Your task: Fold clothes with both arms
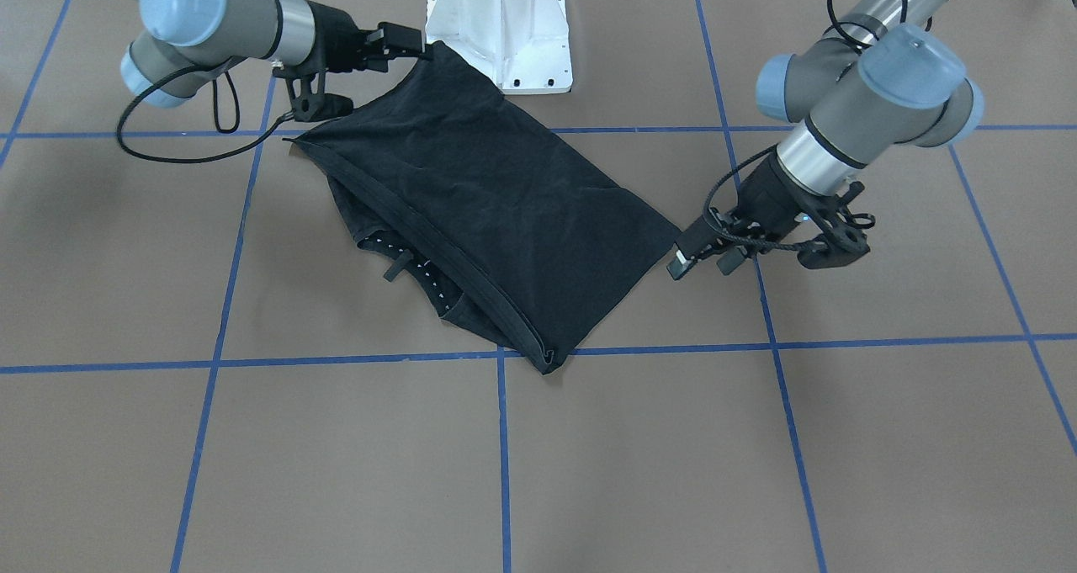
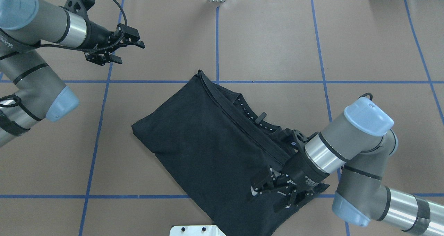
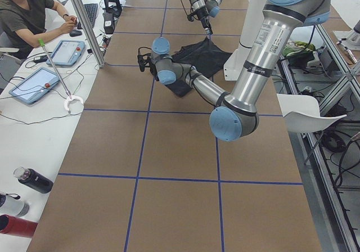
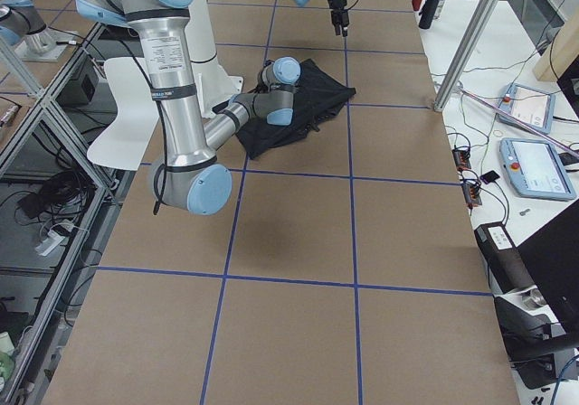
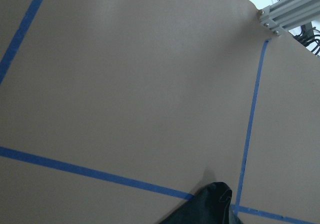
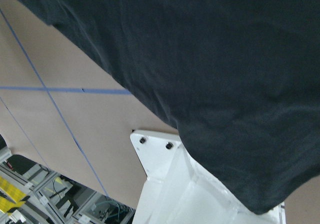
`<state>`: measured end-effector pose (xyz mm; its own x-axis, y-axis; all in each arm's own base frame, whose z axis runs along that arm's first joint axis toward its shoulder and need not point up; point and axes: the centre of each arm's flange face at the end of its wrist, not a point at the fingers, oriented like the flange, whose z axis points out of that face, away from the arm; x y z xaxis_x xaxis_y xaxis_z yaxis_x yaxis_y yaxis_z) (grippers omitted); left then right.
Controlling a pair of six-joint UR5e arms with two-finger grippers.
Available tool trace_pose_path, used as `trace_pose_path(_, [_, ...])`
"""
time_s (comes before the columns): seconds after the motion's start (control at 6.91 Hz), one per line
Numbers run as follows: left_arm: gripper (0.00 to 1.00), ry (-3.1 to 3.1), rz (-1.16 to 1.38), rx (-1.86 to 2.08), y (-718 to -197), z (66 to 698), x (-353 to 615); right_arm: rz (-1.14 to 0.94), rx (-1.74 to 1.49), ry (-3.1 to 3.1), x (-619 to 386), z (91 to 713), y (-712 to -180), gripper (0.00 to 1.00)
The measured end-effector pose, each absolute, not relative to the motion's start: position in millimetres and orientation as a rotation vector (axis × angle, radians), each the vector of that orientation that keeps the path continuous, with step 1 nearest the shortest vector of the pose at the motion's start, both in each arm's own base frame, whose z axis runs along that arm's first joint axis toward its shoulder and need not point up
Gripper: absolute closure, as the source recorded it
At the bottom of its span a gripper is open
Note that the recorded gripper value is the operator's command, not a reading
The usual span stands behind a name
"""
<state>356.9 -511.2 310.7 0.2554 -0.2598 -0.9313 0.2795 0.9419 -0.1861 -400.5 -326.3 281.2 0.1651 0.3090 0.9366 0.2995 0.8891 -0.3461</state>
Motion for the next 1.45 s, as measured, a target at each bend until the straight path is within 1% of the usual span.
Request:
trace_pose_path(0.29, [0.01, 1.231, -0.369, -0.053, -460.5, 329.1, 401.0, 0.138, -0.409, -1.448, -367.4, 288.6, -372.2, 0.00])
trace_pose_path(0.43, [0.01, 1.206, -0.380, -0.067, -444.0, 343.6, 415.2, 0.173, -0.375, -1.457, -358.8, 288.9, -383.6, 0.00])
trace_pose_path(0.87, [0.01, 1.152, -0.386, -0.087, -424.7, 387.4, 421.3, 0.194, -0.344, -1.472, -355.6, 283.2, -390.5, 0.00])
trace_pose_path(1.45, [0.01, 1.129, -0.365, -0.108, -412.7, 399.1, 440.5, 0.193, -0.343, -1.475, -353.9, 281.8, -390.1, 0.00])
